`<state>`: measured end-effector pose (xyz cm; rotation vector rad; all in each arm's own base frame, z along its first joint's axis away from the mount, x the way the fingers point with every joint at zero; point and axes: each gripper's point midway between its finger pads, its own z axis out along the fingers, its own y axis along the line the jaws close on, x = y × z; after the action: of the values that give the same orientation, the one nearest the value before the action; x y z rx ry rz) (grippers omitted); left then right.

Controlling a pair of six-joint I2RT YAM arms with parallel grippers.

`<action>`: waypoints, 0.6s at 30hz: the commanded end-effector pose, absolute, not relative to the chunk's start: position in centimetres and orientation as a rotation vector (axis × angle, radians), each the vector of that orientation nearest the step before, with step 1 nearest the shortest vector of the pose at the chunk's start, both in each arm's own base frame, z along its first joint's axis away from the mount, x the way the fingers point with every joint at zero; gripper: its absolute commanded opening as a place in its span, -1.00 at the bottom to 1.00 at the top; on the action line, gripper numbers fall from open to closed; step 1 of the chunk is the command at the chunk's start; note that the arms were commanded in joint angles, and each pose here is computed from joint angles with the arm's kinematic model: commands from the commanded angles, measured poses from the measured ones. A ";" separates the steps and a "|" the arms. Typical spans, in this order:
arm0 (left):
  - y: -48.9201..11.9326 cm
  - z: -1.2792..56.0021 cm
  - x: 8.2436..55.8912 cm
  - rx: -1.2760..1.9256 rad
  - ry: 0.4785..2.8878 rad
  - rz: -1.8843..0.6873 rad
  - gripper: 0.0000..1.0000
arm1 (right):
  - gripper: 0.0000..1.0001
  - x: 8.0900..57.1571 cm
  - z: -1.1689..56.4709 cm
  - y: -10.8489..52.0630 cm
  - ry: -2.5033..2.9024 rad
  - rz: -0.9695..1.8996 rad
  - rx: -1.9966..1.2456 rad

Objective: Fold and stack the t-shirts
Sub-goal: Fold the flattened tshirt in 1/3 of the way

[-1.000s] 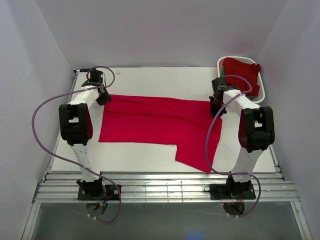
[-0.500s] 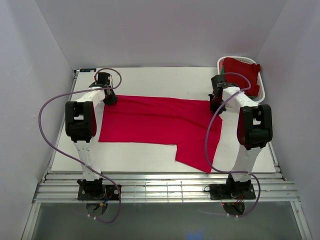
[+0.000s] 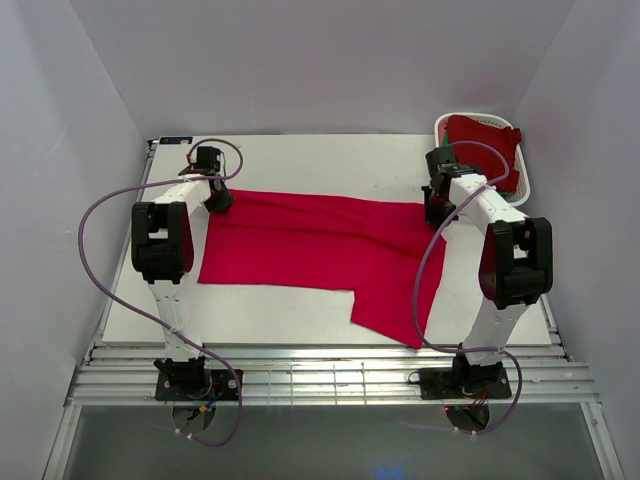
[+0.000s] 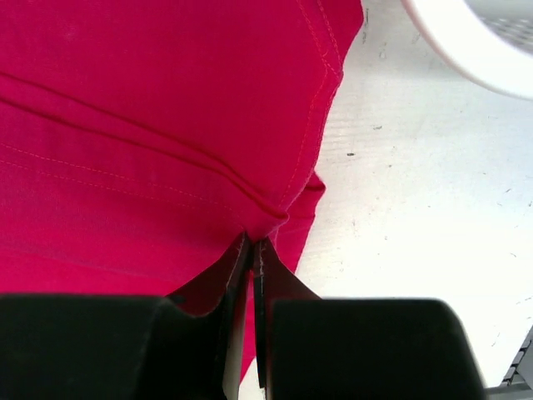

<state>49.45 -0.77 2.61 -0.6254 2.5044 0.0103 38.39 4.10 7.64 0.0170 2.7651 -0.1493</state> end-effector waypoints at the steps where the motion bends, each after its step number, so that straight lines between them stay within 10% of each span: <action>1: -0.1 2.2 48.9 -0.629 2.521 0.055 -0.53 | -0.84 37.4 9.1 3.3 2.753 -0.201 0.006; 18: 0.1 1.6 48.0 -0.618 2.544 0.078 -0.53 | -0.85 36.5 9.2 2.3 2.753 -0.269 0.016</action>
<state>49.39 -0.58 2.54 -0.6182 2.5056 0.0248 37.25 3.31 8.75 0.0252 2.7515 -0.1976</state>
